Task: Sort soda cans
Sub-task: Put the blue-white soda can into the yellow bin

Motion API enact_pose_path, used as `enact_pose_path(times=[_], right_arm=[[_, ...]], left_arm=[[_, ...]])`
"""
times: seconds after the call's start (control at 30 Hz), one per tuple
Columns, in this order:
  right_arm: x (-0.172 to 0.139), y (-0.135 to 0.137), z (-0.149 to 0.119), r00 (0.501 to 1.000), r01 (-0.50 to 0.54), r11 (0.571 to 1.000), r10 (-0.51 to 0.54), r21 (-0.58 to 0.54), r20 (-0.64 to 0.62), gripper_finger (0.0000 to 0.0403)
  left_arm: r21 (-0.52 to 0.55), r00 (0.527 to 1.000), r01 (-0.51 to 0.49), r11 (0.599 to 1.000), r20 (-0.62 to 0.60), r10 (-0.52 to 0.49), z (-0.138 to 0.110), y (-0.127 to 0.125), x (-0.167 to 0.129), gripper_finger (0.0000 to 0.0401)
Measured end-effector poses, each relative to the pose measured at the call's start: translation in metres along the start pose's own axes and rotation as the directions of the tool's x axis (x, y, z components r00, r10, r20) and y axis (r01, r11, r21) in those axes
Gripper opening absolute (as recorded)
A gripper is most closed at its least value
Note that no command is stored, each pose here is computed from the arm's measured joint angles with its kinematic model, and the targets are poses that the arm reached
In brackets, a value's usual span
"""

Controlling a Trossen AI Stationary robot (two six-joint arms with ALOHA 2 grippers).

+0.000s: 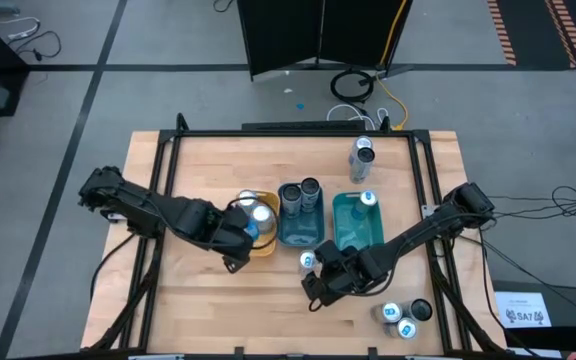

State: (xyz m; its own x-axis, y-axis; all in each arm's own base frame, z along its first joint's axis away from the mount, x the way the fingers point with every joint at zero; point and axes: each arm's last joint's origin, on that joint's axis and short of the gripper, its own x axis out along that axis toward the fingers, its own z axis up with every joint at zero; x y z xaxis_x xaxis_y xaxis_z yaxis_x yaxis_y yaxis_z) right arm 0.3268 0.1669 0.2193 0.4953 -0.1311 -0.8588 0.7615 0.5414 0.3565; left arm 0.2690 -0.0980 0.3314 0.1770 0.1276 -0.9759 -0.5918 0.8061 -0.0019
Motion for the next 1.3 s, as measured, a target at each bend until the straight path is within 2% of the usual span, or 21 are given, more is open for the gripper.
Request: enact_pose_path(times=[0.17, 0.3, 0.6, 1.0, 1.17, 1.3], right_arm=[[-0.002, 0.001, -0.005, 1.000, -0.005, 1.000, 0.005, -0.014, -0.004, 0.0320], [-0.003, 0.001, -0.007, 1.000, -0.008, 1.000, 0.008, -0.021, -0.007, 0.0320], [-0.005, 0.002, -0.012, 1.000, -0.013, 0.999, 0.012, -0.032, -0.008, 0.0320], [-0.004, 0.001, -0.010, 1.000, -0.008, 0.999, 0.008, -0.051, 0.002, 0.0320], [-0.004, 0.001, -0.010, 1.000, -0.004, 0.999, 0.004, -0.053, 0.003, 0.0320], [-0.004, 0.000, -0.010, 1.000, 0.002, 0.998, -0.002, -0.056, 0.002, 0.0320]], left_arm=[[0.005, 0.993, -0.044, 0.999, -0.107, 0.045, 0.006, -0.002, 0.028, 0.0317], [0.003, 0.978, -0.107, 0.994, -0.181, 0.106, 0.011, 0.008, 0.054, 0.0317], [-0.026, 0.966, 0.044, 0.999, -0.252, -0.049, 0.041, 0.031, 0.081, 0.0317], [-0.153, 0.936, 0.012, 0.988, -0.346, -0.065, 0.065, 0.075, 0.113, 0.0317], [-0.158, 0.923, 0.012, 0.987, -0.378, -0.072, 0.069, 0.076, 0.126, 0.0323], [-0.160, 0.930, 0.010, 0.987, -0.361, -0.068, 0.071, 0.076, 0.128, 0.0338]])
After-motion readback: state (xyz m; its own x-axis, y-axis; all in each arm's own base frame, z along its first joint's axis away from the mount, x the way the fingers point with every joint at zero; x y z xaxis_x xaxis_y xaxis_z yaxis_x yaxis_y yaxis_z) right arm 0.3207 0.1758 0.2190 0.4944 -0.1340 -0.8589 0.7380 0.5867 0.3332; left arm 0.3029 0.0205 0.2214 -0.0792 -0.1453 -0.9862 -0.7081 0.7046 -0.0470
